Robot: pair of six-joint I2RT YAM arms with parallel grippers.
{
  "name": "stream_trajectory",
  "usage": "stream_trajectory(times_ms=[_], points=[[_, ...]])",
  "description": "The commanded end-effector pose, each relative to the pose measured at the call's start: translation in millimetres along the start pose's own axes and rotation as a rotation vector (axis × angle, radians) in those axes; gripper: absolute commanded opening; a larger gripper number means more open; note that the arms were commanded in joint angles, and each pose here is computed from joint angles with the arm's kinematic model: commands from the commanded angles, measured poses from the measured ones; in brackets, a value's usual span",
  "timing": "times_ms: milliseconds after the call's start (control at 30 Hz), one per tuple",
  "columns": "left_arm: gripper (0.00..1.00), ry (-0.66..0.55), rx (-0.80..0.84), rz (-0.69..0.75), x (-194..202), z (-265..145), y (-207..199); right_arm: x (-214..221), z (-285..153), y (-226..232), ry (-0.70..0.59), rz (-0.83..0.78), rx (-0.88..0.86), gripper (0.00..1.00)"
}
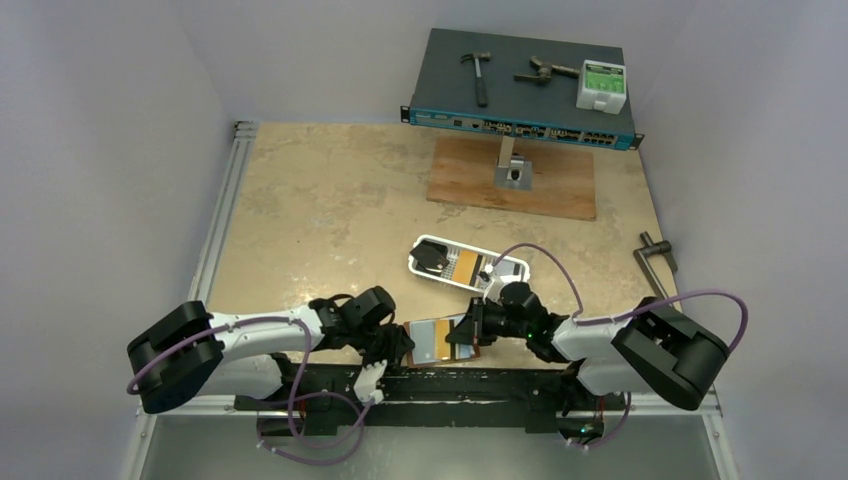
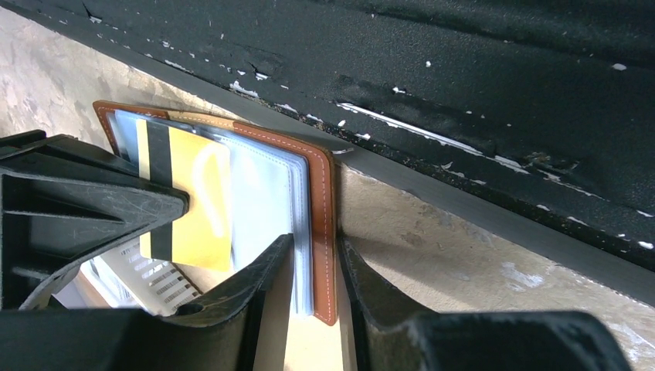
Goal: Put the credit cards into the card holder
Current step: Insert the credit card into the card holder.
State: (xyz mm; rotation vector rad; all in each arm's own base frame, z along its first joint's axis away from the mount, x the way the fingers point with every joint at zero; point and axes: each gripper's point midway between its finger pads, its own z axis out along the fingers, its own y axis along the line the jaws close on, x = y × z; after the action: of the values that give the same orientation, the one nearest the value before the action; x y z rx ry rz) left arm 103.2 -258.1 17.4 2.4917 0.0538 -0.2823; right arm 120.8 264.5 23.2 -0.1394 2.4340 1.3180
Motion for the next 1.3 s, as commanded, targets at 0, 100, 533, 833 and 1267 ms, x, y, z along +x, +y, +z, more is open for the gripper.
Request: stream_trajectory(times_ms=[0, 100, 533, 833, 1267], points=[[0.26, -0.041, 0.086, -0.077, -13.3, 6.4, -33.3, 9.5, 1.6, -18.7, 0.048, -0.018, 0.084, 0.0], [0.26, -0.044, 0.083, -0.073, -14.2, 7.1, -33.1, 12.0, 1.9, -20.9, 0.062, -0.012, 0.093, 0.0], [0.24, -0.036, 0.087, -0.071, -15.6, 6.4, -37.9, 28.1, -0.8, -24.3, 0.129, 0.032, 0.145, 0.03], [0.21, -0.035, 0.089, -0.069, -17.0, 5.6, -39.9, 32.2, -7.1, -28.2, 0.129, 0.059, 0.177, 0.05], [0.19, -0.032, 0.081, -0.074, -17.4, 5.7, -36.7, 23.7, -11.3, -27.8, 0.052, 0.097, 0.221, 0.07]])
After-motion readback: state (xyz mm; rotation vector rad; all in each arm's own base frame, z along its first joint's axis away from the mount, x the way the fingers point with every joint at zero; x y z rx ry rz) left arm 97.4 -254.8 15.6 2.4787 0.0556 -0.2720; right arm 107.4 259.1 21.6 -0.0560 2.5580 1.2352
